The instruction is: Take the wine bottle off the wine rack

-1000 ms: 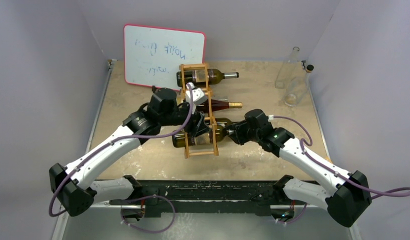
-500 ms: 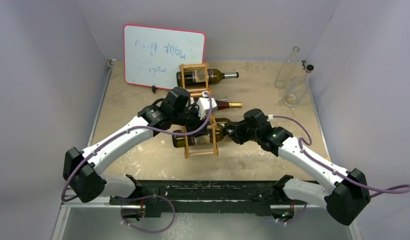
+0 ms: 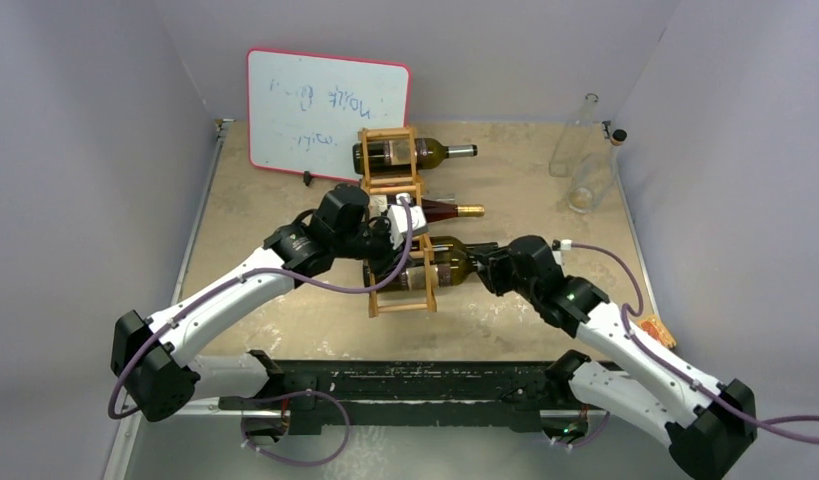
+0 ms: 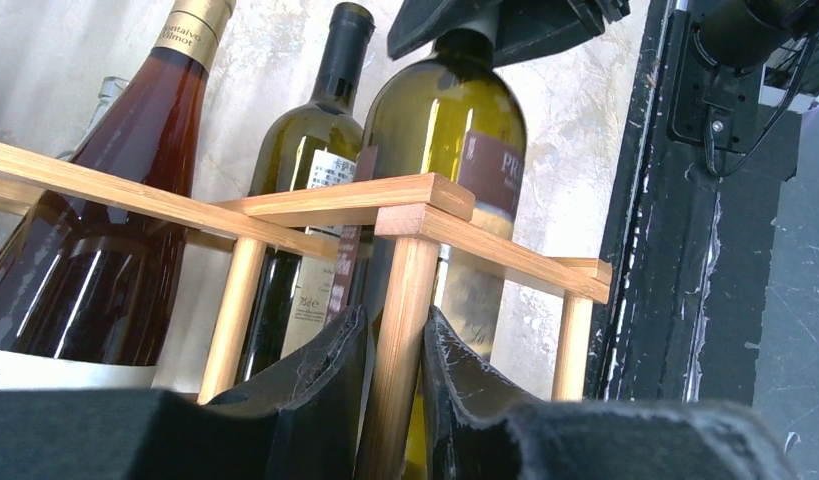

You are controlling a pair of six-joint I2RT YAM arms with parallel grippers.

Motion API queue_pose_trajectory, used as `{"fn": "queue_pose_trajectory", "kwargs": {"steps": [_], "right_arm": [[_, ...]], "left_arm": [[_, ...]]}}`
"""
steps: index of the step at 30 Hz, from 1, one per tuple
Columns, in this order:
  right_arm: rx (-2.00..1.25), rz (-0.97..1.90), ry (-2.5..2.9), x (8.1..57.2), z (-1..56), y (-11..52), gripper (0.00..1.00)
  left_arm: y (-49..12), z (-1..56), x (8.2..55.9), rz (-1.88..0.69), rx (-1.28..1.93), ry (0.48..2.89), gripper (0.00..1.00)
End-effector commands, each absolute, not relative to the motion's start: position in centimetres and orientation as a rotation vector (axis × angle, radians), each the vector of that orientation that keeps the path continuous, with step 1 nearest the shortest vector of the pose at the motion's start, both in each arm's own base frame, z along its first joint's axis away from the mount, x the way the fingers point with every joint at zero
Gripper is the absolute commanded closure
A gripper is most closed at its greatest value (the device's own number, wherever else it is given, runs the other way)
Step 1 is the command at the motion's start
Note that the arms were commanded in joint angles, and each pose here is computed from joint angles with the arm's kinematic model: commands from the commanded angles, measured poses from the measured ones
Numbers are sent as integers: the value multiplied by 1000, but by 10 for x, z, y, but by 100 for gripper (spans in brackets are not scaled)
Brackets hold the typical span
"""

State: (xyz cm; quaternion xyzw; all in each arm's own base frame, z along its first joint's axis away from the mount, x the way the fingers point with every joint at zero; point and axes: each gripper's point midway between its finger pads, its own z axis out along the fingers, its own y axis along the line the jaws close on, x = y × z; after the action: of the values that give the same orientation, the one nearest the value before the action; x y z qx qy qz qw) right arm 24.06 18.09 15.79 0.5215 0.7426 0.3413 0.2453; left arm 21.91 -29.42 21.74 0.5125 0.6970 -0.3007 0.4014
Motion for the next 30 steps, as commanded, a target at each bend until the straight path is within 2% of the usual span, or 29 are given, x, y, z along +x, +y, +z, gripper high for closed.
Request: {"fn": "queue_pose_trajectory", "kwargs": {"steps": [1,9,12,30], "right_arm": [[1290,856,1951,236,162,153,100],[1023,723,1869,248,209,129,100],[952,703,1863,253,225,128,100],[701,599,1722,238,323,92,100]], "left_arm": [[-282,215,223,-703,1264,1781,81],[-280,213,222,-700,1258,1782,86],[-279,212,223,-689,1255,1786,91],[-279,205,225,-682,1250,1810,94]]}}
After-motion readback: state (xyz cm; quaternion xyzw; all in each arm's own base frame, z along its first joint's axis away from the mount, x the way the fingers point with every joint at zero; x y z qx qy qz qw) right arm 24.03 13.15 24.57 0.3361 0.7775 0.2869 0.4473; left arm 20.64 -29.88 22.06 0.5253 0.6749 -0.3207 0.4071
